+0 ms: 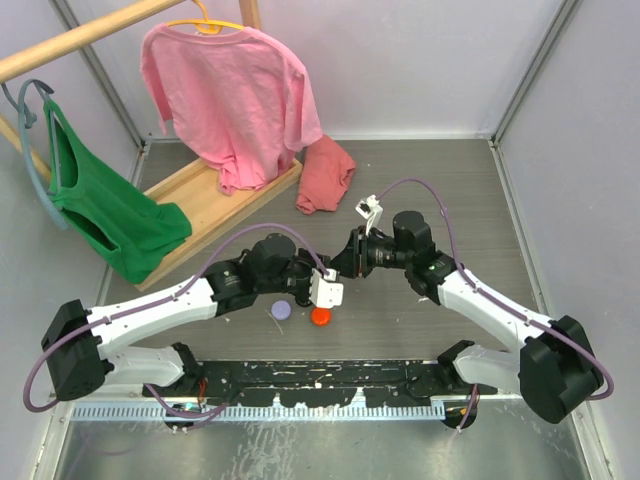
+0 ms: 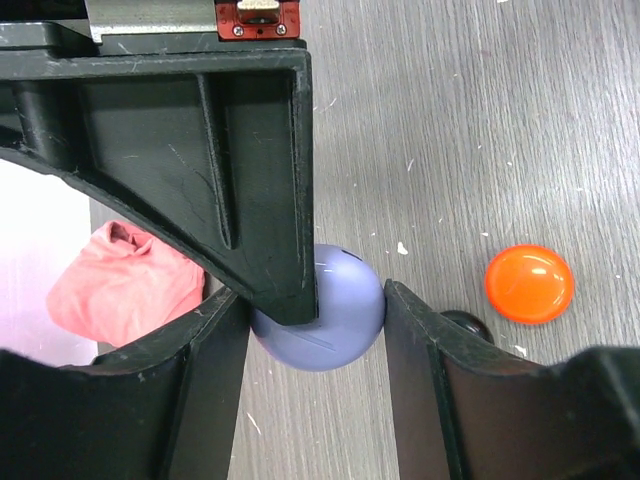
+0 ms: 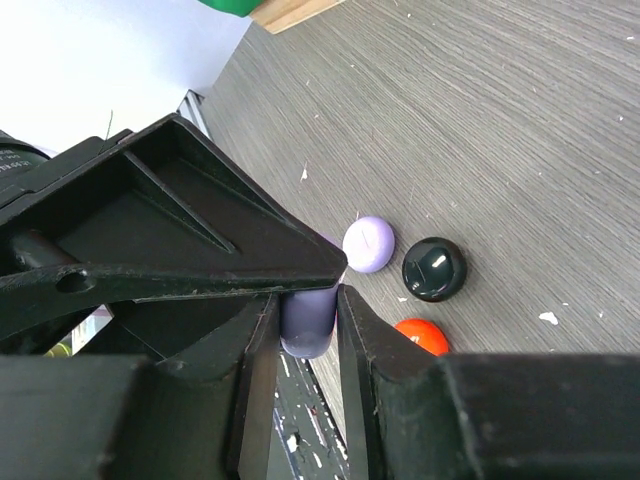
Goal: Insert the wireless bluetooth earbuds into the charging case
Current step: Pick up the charging case at the center of the board.
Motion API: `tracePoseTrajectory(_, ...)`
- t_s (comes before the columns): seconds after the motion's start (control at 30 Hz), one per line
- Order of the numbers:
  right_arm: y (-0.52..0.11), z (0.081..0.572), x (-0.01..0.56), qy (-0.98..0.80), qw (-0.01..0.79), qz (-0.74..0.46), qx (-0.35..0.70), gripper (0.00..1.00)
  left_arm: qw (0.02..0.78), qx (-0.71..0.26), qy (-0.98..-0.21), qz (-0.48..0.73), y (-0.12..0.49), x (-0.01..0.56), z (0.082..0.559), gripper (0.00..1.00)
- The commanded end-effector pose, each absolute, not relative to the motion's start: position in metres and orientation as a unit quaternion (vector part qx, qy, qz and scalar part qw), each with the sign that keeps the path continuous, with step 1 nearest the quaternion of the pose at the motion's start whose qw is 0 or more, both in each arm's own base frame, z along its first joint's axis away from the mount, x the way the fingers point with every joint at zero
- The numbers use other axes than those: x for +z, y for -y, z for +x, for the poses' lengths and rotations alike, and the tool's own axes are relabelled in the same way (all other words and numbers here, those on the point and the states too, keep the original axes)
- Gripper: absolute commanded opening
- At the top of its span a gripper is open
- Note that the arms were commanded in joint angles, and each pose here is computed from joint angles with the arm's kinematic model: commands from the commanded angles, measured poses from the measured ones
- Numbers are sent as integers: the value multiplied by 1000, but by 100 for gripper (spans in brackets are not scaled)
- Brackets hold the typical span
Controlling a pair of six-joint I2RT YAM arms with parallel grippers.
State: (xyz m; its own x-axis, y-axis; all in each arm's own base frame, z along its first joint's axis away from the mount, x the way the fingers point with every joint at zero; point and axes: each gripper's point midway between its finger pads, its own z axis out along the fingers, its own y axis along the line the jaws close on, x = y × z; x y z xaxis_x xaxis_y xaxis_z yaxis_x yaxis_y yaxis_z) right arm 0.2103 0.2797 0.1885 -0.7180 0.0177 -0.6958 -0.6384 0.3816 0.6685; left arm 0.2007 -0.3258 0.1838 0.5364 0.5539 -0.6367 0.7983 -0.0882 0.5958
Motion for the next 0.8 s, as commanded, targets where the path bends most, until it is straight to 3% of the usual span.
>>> tracePoseTrajectory(0.0, -280, 217, 219, -734, 374, -212, 525, 11, 542, -131, -469, 685, 328, 221, 203, 54)
tracePoseTrajectory(0.13, -277, 220, 226, -723, 401, -200, 526, 10, 570, -140, -498, 638, 324, 230, 208, 63)
tracePoseTrajectory(0.37, -268, 226, 241, -702, 453, -167, 524, 7, 616, -184, -560, 522, 309, 243, 210, 66)
tracePoseTrajectory(0.57, -260, 228, 257, -665, 500, -137, 538, 8, 634, -256, -624, 377, 299, 249, 213, 73)
tracePoseTrajectory(0.77, -258, 222, 272, -628, 519, -131, 565, 9, 646, -366, -623, 246, 299, 267, 206, 73)
